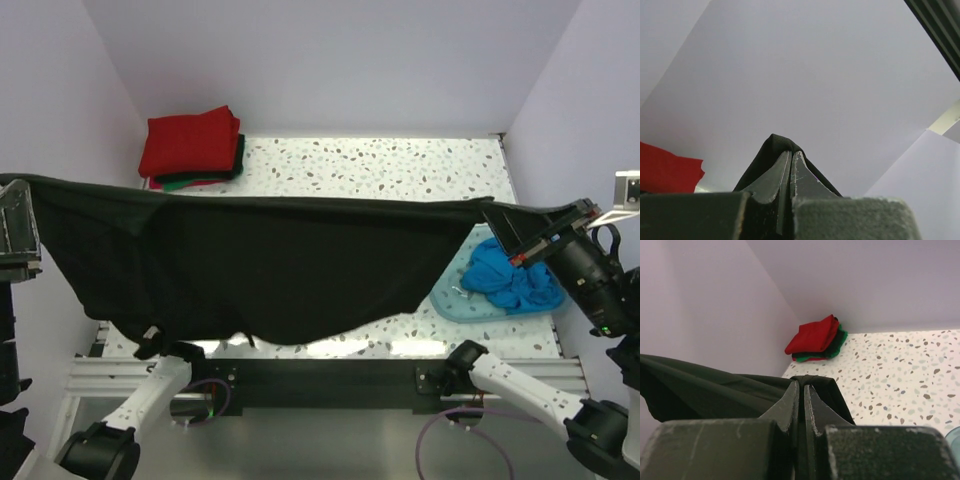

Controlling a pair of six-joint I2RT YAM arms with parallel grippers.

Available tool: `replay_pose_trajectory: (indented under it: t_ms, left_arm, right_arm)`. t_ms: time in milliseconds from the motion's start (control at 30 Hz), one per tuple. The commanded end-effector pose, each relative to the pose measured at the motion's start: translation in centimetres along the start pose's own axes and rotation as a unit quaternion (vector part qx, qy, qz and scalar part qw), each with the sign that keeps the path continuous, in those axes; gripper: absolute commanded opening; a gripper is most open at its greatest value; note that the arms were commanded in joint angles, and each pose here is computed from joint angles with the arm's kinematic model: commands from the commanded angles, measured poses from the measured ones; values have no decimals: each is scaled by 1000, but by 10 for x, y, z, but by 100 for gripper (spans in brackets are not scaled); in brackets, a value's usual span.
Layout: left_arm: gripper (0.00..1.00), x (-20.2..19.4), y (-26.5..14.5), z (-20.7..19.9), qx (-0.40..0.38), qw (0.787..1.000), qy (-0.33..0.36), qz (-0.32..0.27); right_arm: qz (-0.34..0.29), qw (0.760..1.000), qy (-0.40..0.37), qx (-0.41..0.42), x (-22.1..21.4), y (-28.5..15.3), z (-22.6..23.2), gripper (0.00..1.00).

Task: Fold and stack the t-shirts
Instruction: Flatten the tshirt out

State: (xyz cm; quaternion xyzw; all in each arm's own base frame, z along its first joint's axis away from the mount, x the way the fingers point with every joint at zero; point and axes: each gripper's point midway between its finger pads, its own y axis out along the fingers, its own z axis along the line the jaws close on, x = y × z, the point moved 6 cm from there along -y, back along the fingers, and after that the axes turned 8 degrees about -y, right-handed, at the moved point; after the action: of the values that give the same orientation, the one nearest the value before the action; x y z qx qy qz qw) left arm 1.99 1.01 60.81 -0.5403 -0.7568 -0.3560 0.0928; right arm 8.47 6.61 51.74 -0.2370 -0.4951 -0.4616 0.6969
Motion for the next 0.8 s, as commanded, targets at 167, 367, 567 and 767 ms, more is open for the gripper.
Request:
replay_pose_trajectory:
  t_ms: [167,367,567,767]
  left_arm:
    - [0,-83,84,51,85,990,88,77]
    - [0,-189,136,144,182,959,155,151]
    - [0,-298,168,238,229,927,198,223]
    - [0,-390,200,318,261,894,233,278]
  right_arm:
    - [56,992,-48,-100,-42,36,-30,0]
    - [104,963,-99,-230,-103,102,-69,0]
    - [191,933,-96,-288,-185,185,-134,0]
    - [283,904,-65,-315,-264,253,-212,0]
